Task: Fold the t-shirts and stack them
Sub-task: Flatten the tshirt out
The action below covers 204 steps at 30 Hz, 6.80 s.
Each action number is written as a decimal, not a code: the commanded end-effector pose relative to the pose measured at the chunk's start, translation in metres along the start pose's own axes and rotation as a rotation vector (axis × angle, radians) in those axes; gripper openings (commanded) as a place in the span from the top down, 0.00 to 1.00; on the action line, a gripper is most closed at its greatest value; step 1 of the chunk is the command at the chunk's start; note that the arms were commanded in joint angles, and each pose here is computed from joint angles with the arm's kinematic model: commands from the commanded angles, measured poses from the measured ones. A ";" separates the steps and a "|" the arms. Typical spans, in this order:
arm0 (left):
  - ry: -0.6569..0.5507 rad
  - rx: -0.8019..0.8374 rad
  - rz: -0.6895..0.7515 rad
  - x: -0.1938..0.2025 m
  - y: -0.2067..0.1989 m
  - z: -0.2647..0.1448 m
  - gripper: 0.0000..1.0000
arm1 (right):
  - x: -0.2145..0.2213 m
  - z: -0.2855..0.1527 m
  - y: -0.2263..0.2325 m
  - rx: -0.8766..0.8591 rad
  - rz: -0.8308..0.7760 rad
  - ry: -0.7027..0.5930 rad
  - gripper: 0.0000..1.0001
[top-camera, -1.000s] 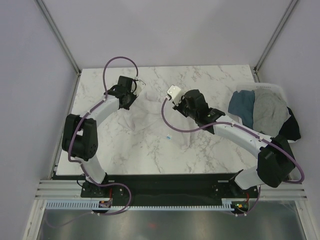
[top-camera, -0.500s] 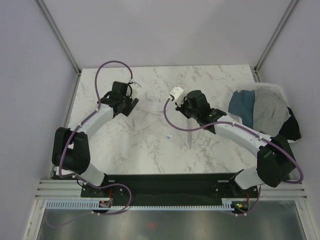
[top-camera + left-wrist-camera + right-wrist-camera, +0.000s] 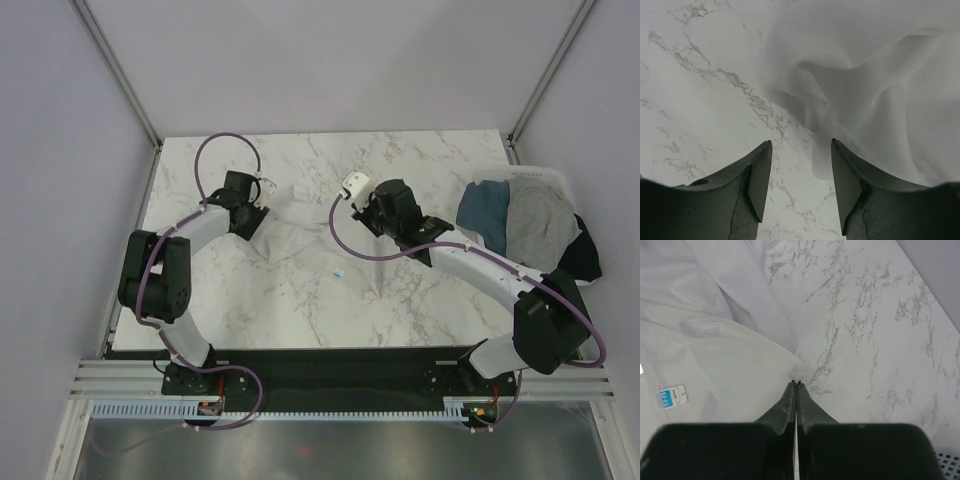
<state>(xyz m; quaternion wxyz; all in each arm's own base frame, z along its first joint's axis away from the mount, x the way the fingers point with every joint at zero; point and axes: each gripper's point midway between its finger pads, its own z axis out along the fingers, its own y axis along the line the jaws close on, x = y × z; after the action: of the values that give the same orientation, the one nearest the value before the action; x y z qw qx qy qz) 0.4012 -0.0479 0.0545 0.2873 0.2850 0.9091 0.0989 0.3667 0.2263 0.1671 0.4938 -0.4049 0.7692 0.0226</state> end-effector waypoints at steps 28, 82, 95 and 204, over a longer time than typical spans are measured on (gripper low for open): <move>-0.087 0.188 -0.269 -0.050 0.035 0.026 0.36 | 0.007 0.003 -0.012 0.029 0.044 -0.003 1.00; -0.566 -0.048 -0.229 -0.115 0.104 -0.216 0.98 | -0.064 -0.116 -0.223 0.552 0.285 -0.227 1.00; -0.829 -0.171 -0.161 -0.141 0.123 -0.331 0.98 | -0.138 -0.225 -0.260 0.632 0.366 -0.473 1.00; -0.069 0.403 -0.451 0.006 -0.031 -0.006 0.47 | 0.060 -0.050 -0.140 0.255 0.443 -0.059 1.00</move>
<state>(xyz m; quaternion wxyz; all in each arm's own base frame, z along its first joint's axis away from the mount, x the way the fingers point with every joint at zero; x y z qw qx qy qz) 0.3712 -0.0728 0.0424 0.2628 0.1408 0.9404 -0.1635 0.4072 0.0770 0.1820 0.5217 -0.1610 0.8361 0.0536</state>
